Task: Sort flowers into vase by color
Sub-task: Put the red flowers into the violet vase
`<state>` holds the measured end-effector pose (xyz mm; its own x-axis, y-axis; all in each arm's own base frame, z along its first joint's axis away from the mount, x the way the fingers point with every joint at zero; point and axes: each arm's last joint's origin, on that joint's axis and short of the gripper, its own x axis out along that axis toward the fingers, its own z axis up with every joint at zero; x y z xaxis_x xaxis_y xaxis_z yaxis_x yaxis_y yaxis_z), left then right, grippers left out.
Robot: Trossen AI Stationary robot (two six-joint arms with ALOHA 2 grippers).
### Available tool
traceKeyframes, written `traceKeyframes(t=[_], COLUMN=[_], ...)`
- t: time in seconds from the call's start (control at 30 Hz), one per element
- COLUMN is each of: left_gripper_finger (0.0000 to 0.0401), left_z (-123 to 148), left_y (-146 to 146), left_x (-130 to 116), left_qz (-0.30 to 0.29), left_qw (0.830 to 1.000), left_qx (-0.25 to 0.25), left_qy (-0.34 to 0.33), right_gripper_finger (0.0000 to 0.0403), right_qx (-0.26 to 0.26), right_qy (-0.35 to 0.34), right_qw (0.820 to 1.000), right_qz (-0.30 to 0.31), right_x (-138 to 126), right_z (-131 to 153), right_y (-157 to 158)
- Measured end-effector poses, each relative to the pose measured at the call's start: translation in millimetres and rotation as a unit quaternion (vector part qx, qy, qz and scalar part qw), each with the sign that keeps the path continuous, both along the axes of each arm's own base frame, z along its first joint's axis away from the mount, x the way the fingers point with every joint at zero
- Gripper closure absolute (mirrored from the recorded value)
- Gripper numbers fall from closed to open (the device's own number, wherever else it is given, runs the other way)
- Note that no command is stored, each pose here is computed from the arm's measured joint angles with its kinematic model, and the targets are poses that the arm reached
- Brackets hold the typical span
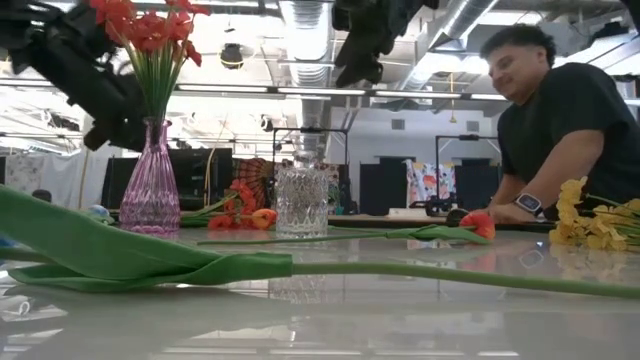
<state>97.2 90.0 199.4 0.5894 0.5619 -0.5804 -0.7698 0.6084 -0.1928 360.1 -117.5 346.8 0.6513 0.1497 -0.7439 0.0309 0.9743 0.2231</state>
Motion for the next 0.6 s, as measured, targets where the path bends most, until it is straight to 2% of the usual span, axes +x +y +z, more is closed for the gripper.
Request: traceKeyframes(t=[0.23, 0.3, 0.43, 0.6], left_gripper_finger=[0.0301, 0.0301, 0.0300, 0.0288], left_z=[-10, -9, -10, -14], left_y=[33, 43, 57, 72], left_x=[18, 24, 37, 50], left_qz=[-0.025, -0.053, -0.121, -0.170], left_qw=[0.985, 0.980, 0.959, 0.935], left_qx=[-0.071, -0.073, -0.071, -0.072], left_qy=[0.154, 0.177, 0.246, 0.302], right_gripper_finger=[0.0154, 0.0154, 0.0154, 0.0154], right_qx=[0.004, 0.005, 0.013, 0.019], right_qy=[0.002, 0.005, 0.029, 0.046], right_qw=[1.000, 1.000, 0.999, 0.998], right_qz=[0.008, 0.013, 0.025, 0.038], right_x=[4, 5, 3, 3], right_z=[-2, -3, -5, -7], right_y=[6, 10, 20, 31])
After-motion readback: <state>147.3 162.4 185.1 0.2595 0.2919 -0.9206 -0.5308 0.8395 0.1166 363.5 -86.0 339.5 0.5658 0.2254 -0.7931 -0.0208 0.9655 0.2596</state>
